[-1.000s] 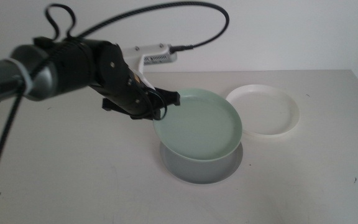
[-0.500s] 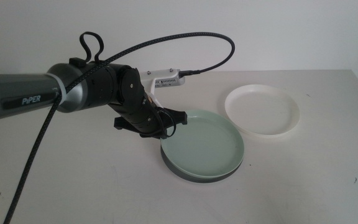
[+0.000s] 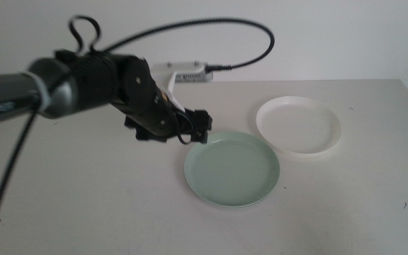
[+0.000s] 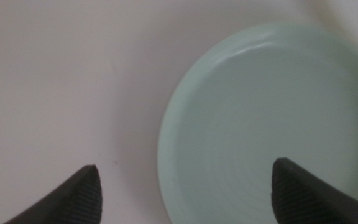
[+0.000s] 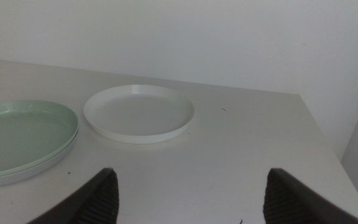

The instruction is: Stack the three bowls on top of each other.

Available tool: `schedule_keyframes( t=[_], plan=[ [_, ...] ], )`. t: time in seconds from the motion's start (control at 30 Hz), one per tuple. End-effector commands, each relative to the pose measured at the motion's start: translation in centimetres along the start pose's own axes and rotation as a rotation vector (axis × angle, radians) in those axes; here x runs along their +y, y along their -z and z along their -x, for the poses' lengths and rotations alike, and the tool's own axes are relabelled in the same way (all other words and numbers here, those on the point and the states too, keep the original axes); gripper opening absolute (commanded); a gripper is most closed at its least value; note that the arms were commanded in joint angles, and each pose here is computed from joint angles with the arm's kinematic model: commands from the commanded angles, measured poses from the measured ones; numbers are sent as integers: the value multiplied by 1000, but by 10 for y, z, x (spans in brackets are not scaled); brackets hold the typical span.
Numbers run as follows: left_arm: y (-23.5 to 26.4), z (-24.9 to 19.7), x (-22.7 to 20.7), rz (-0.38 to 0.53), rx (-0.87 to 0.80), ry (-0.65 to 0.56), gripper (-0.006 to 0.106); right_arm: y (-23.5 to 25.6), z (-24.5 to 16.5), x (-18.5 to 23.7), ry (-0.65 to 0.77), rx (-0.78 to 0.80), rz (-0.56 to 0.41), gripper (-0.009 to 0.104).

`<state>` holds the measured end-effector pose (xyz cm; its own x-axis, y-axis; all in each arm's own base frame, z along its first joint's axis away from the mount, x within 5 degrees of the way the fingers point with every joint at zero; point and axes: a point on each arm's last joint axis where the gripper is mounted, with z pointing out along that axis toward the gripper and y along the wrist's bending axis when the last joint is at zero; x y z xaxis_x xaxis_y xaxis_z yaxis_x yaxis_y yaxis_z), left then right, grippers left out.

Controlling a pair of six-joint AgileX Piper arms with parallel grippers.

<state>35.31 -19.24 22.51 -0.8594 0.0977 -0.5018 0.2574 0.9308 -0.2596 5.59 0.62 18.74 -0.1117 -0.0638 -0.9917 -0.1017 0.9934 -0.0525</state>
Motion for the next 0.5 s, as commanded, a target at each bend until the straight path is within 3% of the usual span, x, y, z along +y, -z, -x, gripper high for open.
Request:
schedule_keyframes(
  t=[0.0, 0.2, 0.47],
  plan=[
    [57, 19, -16, -56, -158, -91, 105, 3, 10, -2, 19, -108, -25, 59],
    [146, 14, -26, -80, -275, -281, 105, 3, 10, -2, 19, -108, -25, 59],
    [245, -17, -31, -130, -383, -376, 105, 3, 10, -2, 19, -108, -25, 59]
  ],
)
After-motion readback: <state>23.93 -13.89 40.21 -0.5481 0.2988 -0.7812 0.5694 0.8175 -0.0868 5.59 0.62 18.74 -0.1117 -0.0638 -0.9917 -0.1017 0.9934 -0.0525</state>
